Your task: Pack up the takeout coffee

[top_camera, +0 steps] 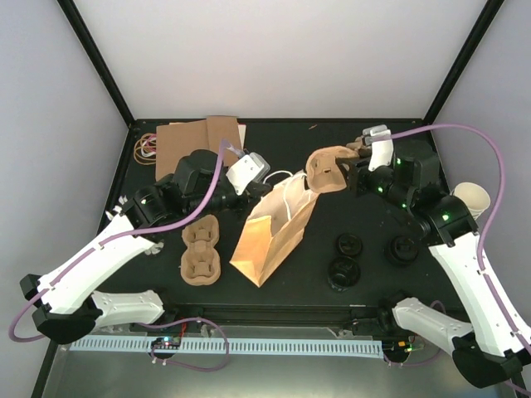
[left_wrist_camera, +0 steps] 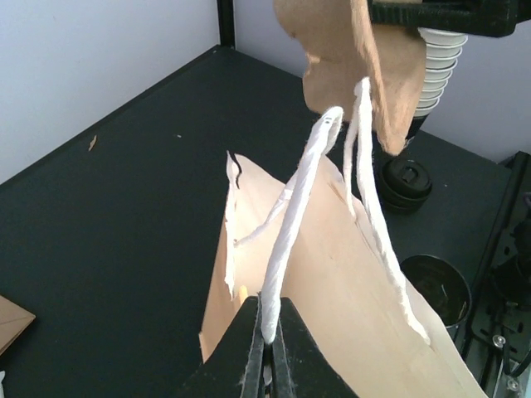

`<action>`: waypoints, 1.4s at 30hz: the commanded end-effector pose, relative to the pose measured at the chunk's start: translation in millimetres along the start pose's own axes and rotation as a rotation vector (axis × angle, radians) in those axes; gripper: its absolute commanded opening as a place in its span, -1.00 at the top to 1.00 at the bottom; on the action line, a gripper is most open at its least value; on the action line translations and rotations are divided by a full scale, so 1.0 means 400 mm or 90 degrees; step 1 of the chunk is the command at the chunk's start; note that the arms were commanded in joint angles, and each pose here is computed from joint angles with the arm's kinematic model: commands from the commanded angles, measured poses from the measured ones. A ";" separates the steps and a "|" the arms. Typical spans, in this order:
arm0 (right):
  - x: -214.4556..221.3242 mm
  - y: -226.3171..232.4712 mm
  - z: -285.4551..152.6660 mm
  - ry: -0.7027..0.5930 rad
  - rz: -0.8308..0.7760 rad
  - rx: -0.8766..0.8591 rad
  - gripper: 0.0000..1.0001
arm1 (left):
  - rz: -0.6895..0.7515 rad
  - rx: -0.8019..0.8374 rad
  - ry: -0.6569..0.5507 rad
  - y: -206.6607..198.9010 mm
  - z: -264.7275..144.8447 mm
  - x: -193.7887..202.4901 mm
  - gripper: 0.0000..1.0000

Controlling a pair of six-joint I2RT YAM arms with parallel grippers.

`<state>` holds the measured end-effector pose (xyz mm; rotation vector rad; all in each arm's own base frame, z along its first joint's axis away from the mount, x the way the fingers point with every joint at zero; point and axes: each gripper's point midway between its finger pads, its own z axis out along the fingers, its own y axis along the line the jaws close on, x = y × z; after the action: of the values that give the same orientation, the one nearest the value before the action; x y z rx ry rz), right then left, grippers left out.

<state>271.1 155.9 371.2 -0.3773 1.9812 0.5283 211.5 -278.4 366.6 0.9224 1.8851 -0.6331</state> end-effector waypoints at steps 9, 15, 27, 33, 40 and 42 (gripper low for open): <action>-0.150 -0.049 -0.063 -0.165 0.023 0.093 0.26 | -0.021 0.053 -0.047 -0.039 -0.016 -0.017 0.97; -0.153 0.046 -0.050 -0.168 -0.003 -0.048 0.28 | -0.030 0.054 -0.049 -0.038 -0.023 0.000 0.97; -0.031 0.183 -0.050 -0.126 0.020 -0.296 0.33 | -0.086 0.017 -0.040 -0.010 -0.006 0.036 0.97; 0.061 0.199 -0.070 -0.094 0.041 -0.343 0.34 | -0.129 -0.013 -0.040 0.012 -0.002 0.045 0.97; 0.170 0.217 -0.090 -0.021 0.063 -0.390 0.36 | -0.154 -0.015 -0.041 0.013 -0.008 0.049 0.97; 0.177 0.221 -0.100 -0.015 0.063 -0.396 0.36 | -0.156 -0.008 -0.046 0.008 -0.011 0.046 0.97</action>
<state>186.7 205.5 341.8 -0.6018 1.7797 1.1314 209.4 -270.6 338.8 0.7032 1.9847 -0.7513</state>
